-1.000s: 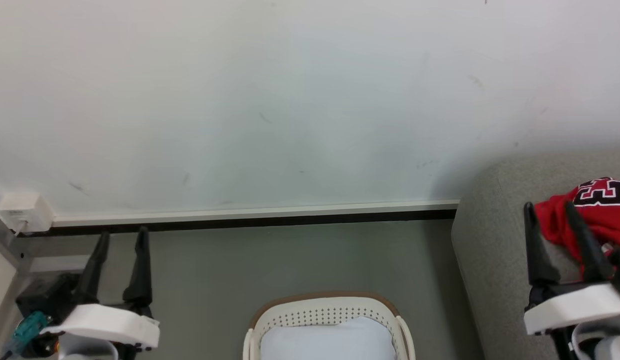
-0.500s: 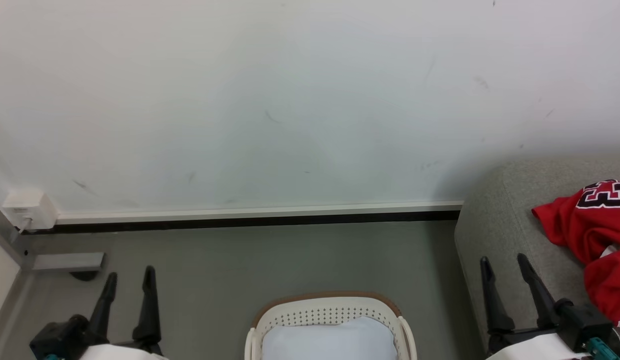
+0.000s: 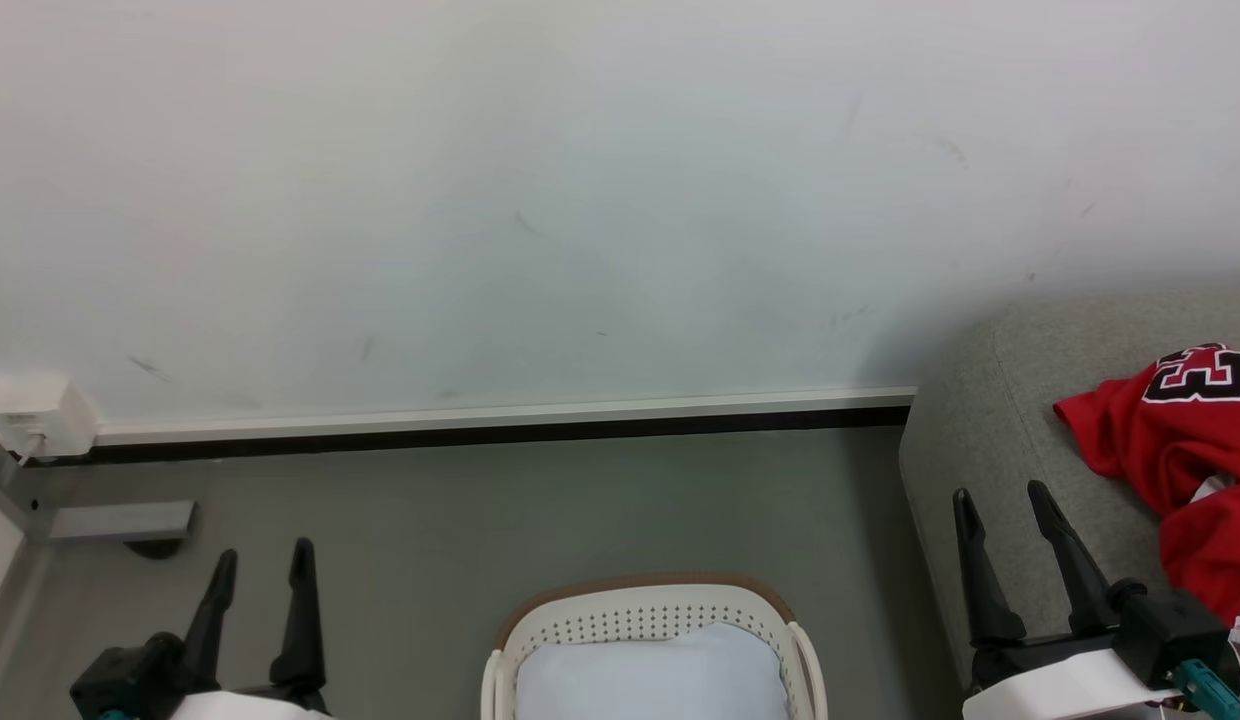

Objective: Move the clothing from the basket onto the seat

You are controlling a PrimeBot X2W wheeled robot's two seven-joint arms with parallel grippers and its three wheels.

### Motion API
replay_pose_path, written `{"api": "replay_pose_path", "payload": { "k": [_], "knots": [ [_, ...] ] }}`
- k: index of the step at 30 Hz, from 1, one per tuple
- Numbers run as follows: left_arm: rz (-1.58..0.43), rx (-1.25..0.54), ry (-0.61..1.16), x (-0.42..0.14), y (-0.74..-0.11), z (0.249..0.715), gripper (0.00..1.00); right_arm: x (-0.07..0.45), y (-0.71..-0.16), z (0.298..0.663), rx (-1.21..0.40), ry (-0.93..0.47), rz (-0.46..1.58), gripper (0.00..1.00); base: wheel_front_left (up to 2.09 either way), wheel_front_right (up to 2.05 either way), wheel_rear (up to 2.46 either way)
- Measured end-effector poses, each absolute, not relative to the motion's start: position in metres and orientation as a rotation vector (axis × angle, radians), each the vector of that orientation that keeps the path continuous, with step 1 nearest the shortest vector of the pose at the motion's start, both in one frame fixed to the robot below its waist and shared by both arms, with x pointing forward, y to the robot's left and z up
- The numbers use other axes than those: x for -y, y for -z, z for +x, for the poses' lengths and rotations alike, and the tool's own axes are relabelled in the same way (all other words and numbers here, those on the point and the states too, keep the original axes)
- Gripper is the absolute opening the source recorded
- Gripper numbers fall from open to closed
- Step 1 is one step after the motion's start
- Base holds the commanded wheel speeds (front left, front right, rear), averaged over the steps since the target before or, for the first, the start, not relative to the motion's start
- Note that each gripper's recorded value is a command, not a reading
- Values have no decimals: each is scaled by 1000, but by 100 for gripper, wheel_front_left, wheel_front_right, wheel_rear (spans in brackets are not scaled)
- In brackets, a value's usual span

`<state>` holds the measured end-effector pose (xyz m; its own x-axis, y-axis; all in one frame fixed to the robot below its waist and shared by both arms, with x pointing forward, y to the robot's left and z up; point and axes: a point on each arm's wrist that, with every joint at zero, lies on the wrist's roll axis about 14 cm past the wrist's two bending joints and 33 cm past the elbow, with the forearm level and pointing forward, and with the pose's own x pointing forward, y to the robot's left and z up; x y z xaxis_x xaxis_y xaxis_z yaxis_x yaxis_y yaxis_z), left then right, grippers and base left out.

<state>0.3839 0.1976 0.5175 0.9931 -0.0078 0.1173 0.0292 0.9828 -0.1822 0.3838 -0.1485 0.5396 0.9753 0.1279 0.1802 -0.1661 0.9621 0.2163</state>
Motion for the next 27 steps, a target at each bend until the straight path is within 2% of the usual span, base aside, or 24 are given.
{"api": "replay_pose_path", "payload": {
  "k": [16, 17, 22, 27],
  "knots": [
    [-184, 113, 26, -195, -517, 386, 100, 144, -538, 382, 160, -162, 240, 100, 0, 0, 0],
    [-186, 110, 25, -195, -515, 386, 0, 144, -537, 382, 156, -161, 240, 0, 0, 0, 0],
    [-212, 30, 18, -190, -489, 377, 0, 145, -511, 373, 77, -147, 254, 0, 0, 0, 0],
    [-298, 3, -7, -194, -484, 376, 0, 149, -507, 373, 56, -123, 342, 0, 0, 0, 0]
  ]
}}
